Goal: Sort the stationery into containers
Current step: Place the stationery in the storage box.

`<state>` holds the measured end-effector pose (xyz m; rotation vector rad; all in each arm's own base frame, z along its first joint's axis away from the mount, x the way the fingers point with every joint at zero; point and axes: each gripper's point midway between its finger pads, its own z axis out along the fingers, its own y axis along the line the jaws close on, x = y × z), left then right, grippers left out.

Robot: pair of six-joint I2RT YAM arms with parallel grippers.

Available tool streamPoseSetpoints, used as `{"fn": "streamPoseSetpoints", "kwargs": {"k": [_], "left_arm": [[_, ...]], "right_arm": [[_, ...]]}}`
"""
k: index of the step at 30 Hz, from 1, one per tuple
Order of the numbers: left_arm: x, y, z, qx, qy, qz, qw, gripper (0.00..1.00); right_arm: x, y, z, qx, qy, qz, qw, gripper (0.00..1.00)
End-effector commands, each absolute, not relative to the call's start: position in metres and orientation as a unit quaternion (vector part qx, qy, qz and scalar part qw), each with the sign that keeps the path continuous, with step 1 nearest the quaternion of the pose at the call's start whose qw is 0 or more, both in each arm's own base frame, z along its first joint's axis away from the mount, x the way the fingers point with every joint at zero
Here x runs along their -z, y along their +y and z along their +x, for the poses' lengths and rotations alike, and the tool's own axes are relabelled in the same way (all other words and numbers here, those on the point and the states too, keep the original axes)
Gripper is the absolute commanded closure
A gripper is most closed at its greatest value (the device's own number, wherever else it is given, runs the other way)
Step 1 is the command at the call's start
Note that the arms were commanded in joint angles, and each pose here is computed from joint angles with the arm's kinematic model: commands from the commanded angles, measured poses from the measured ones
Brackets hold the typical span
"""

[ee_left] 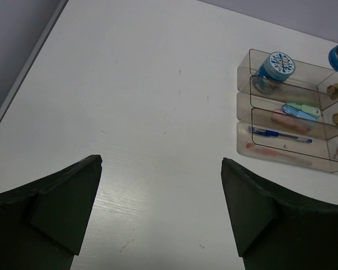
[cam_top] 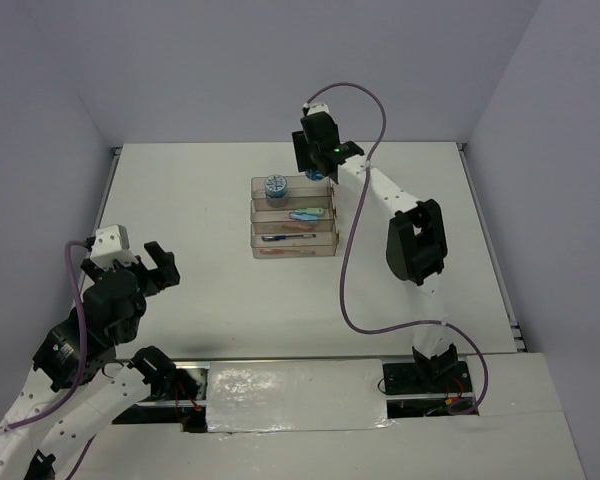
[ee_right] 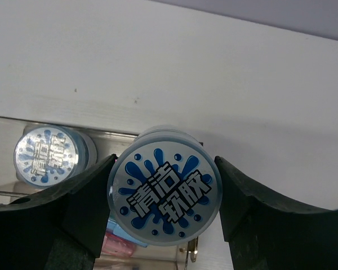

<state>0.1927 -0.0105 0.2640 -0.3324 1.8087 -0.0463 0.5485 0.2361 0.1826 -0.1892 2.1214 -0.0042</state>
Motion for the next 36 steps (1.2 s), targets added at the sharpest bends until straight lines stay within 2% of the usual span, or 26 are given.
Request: {"fn": "streamPoseSetpoints", "kwargs": {"k": [1, 17, 33, 36], "left_arm": [[-0.270, -0.013, 0.197, 0.020, 0.777, -0.137, 0.614, 0.01], [-0.270, -0.013, 0.197, 0.020, 0.777, -0.136, 0.614, 0.01], [-0.272, -0.013, 0.196, 0.025, 0.775, -0.135, 0.616, 0.01], [-0.273, -0.013, 0.196, 0.026, 0.775, -0.136, 0.617, 0.01]], "right_arm": [[-0.193, 0.263, 0.551, -0.027, 0.855, -0.111, 0.506, 1.00], [-0.155, 0.251, 0.552, -0.001, 0.873, -0.110, 0.476, 1.00], [-0.153, 0.237, 0.533, 0.004, 0.878, -0.092, 0.469, 1.00], [-0.153, 0.235, 0.540, 0.005, 0.879, -0.088, 0.468, 0.87]]}}
